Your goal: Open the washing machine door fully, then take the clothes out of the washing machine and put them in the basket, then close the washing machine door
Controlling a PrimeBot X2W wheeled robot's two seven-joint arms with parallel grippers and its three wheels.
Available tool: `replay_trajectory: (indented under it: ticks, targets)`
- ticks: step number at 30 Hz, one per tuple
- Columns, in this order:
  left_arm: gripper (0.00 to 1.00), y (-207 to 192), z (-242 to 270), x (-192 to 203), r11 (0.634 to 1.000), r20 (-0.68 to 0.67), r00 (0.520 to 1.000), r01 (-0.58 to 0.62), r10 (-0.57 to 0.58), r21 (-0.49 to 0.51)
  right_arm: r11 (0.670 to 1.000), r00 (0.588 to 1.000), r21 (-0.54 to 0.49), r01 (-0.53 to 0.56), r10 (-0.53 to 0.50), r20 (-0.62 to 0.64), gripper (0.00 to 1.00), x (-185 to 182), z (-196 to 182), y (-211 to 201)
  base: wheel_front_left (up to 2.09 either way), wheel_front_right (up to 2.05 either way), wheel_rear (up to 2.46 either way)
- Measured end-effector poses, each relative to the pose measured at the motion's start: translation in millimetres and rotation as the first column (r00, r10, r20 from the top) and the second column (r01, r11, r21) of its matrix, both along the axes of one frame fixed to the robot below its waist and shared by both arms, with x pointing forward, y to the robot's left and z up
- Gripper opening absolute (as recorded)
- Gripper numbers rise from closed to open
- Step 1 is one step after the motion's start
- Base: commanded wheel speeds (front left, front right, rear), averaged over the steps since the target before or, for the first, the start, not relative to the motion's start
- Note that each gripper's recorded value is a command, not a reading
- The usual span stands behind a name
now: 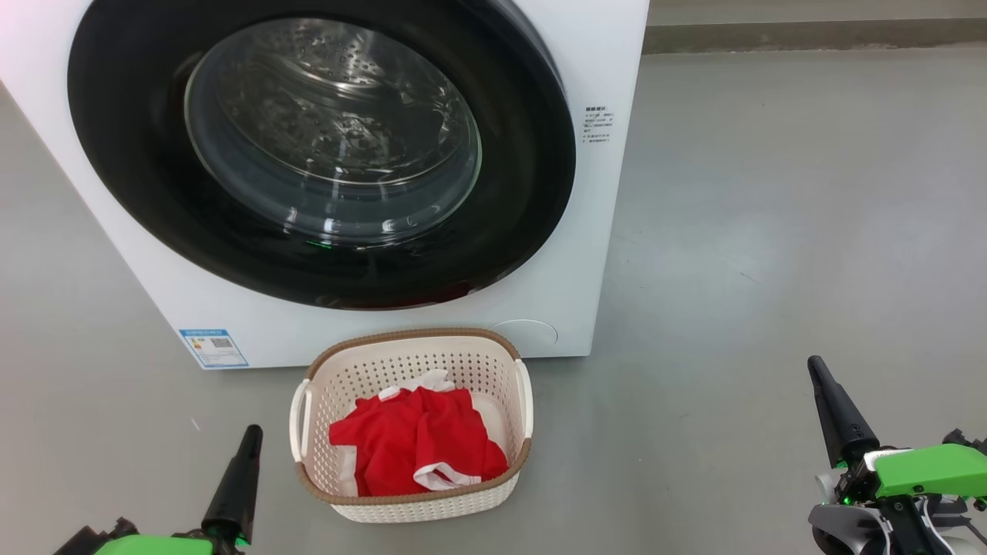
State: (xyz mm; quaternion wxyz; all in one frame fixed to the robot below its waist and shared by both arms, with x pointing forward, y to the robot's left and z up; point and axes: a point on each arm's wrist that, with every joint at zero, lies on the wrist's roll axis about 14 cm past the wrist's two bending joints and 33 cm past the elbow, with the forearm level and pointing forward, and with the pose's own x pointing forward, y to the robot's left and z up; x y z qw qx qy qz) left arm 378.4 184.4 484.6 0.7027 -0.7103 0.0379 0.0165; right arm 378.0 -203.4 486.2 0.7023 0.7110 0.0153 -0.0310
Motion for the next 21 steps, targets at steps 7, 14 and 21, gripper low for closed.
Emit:
replay_trajectory:
  ticks: [7, 14, 21]
  targets:
    - [0.0, 0.2, 0.0, 0.0, 1.0, 0.0, 1.0, -0.001, 0.001, 0.0, 1.0, 1.0, 0.0, 0.001, -0.001, 0.0, 0.0, 0.0, 0.1, -0.3, 0.0, 0.0, 0.0]
    - [0.0, 0.2, 0.1, 0.0, 1.0, 0.0, 1.0, 0.001, -0.001, -0.001, 1.0, 1.0, 0.001, 0.003, -0.003, 0.0, 0.0, 0.0, 0.1, -1.0, 0.0, 0.0, 0.0]
    - [0.0, 0.4, 0.0, 0.0, 1.0, 0.0, 1.0, 0.0, 0.0, -0.001, 1.0, 1.0, 0.001, 0.006, -0.006, 0.001, 0.0, -0.1, 0.2, -2.1, 0.0, 0.0, 0.0]
